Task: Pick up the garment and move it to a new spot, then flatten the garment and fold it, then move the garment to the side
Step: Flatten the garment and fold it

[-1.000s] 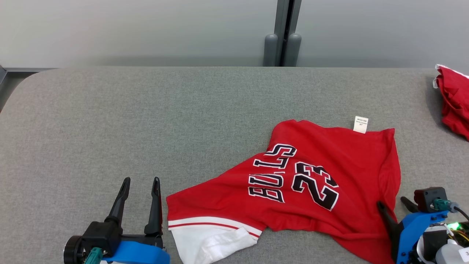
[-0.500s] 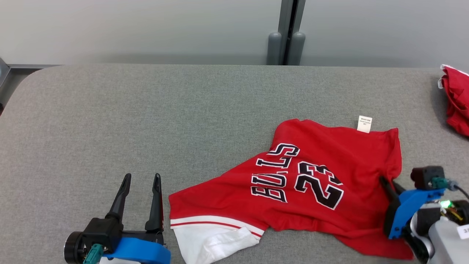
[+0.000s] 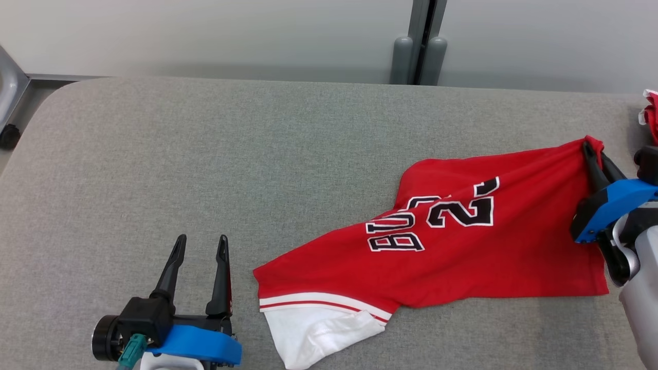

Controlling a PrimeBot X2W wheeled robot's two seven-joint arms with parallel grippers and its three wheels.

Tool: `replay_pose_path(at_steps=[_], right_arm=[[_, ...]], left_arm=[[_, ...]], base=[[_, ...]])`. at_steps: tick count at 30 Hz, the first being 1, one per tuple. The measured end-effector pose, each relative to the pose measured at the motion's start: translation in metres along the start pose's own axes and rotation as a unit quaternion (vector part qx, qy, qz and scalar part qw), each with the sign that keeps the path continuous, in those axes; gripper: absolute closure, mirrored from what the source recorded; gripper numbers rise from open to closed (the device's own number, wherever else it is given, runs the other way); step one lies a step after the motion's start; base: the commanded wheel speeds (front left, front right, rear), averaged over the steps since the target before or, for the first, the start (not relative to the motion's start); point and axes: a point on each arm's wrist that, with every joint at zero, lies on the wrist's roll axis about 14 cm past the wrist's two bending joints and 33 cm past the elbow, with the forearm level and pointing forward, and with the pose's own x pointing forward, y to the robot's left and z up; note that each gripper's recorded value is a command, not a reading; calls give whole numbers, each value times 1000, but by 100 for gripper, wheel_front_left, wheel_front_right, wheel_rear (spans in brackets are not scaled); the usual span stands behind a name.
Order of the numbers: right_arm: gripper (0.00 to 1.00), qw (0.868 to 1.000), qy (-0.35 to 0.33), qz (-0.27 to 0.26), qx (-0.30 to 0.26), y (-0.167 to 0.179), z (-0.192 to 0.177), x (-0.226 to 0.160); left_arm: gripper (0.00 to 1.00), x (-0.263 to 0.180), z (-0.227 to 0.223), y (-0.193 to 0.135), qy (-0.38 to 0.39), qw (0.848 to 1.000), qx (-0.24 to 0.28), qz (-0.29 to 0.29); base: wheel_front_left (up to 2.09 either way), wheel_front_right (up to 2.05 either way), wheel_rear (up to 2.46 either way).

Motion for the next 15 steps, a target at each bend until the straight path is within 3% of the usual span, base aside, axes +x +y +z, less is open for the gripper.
replay_pose_path(at_steps=[6,7,8,15], right_arm=[[100,1000,18,4,5,12,-7,17],[66,1000,23,4,8,14,-10,18],[0,1000,27,3,9,15,-13,19],[0,1000,27,-4,13,13,-20,10]], left_arm=[[0,0,-3,3,6,1000,0,5],[0,1,-4,3,7,1000,0,5],[0,1,-4,4,7,1000,0,5],[0,3,0,1,0,1000,1,0]], base=[[0,0,0],[0,0,0],[0,0,0],[0,0,0]])
